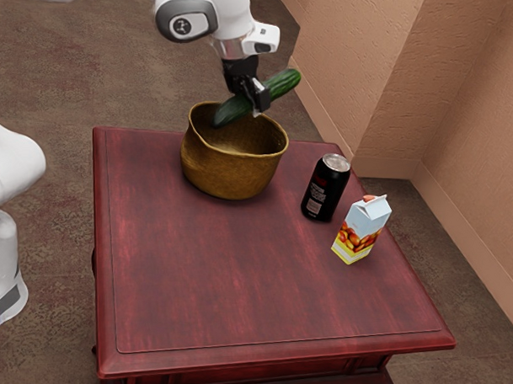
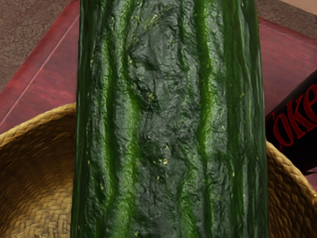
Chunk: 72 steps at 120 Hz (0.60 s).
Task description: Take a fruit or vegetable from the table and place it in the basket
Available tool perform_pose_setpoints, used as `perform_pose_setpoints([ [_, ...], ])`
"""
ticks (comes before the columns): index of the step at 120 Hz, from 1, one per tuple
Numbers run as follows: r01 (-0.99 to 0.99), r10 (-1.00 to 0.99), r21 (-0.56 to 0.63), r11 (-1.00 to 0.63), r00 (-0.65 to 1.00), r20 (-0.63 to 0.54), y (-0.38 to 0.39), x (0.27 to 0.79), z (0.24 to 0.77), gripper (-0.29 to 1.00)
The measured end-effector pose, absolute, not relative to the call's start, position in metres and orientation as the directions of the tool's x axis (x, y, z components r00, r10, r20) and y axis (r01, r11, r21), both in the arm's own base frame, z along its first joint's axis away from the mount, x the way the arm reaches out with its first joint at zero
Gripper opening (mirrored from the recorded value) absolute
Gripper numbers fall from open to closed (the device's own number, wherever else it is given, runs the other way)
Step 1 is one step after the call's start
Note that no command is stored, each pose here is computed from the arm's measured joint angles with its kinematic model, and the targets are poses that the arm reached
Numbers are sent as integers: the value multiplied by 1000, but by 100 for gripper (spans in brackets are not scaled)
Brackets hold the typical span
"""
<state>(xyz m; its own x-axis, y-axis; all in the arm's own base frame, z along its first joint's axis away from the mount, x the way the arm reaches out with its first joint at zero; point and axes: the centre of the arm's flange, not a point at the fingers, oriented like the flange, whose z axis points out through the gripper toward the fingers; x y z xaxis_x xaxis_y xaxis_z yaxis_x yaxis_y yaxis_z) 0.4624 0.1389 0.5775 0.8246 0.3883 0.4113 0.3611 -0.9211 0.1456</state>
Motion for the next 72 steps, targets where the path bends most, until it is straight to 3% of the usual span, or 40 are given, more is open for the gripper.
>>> perform_pose_setpoints([
  [56, 357, 392, 160, -920, 832, 394, 139, 480, 569, 19],
  [72, 359, 396, 167, -918, 829, 396, 142, 483, 571, 49],
])
